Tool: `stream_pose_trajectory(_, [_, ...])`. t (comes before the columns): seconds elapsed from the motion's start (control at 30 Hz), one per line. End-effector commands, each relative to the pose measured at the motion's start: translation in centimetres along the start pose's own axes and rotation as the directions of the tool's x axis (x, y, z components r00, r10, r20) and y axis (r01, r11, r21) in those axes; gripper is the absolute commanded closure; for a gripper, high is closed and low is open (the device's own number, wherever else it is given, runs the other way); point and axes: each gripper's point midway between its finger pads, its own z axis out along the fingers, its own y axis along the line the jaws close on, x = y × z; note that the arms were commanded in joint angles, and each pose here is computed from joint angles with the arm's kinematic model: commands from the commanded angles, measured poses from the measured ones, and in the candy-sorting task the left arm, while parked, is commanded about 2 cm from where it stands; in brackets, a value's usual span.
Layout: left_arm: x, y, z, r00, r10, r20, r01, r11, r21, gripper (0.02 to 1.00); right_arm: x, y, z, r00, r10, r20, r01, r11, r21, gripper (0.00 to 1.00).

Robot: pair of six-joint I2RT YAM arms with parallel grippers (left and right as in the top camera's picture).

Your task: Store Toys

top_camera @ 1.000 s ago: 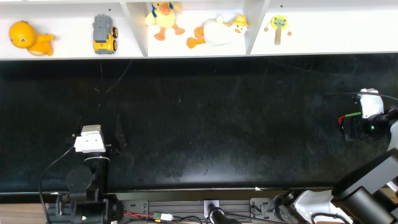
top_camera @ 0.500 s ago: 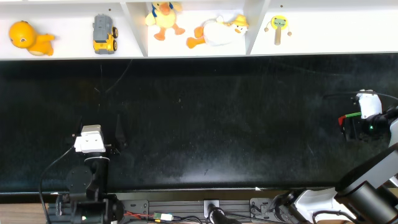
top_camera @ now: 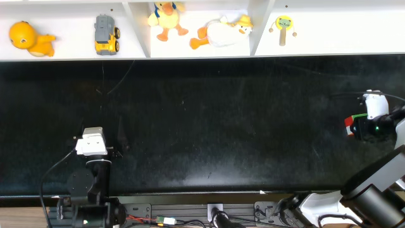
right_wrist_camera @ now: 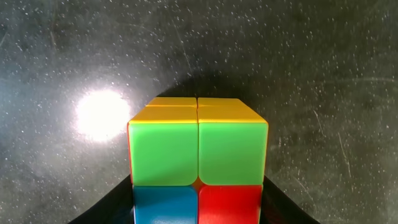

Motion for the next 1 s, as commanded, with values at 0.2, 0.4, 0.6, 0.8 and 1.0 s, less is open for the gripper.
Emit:
stream_pose_trajectory(0.2, [0.0, 0.0, 0.0, 1.0, 0.02, 0.007, -0.02, 1.0, -0.003, 0.02, -4.6, -0.5, -2.5, 0.996, -0.025, 0.087, 0.018, 0.996, 0.086, 0.641])
stream_pose_trajectory(0.4, [0.0, 0.0, 0.0, 1.0, 0.02, 0.007, -0.02, 1.0, -0.003, 0.02, -9.5, -2.7, -7.3, 0.975, -0.017, 0.222, -0.023, 0.984, 0.176, 0.658])
stream_pose_trajectory(0.6, [0.0, 0.0, 0.0, 1.0, 0.02, 0.007, -0.02, 1.0, -0.003, 0.02, -13.0, -2.9, -10.0, 0.946, -0.061, 0.319, -0.003, 0.98, 0.197, 0.654])
stream_pose_trajectory(0.8, [0.0, 0.0, 0.0, 1.0, 0.02, 0.007, -0.02, 1.0, -0.003, 0.023, -16.0, -3.0, -11.3, 0.919, -0.063, 0.389, -0.023, 0.977, 0.211, 0.654])
stream_pose_trajectory(1.0, [0.0, 0.0, 0.0, 1.0, 0.02, 0.007, -0.02, 1.0, -0.003, 0.02, -19.1, -2.7, -10.8, 0.91, -0.044, 0.412, -0.036, 0.982, 0.183, 0.669])
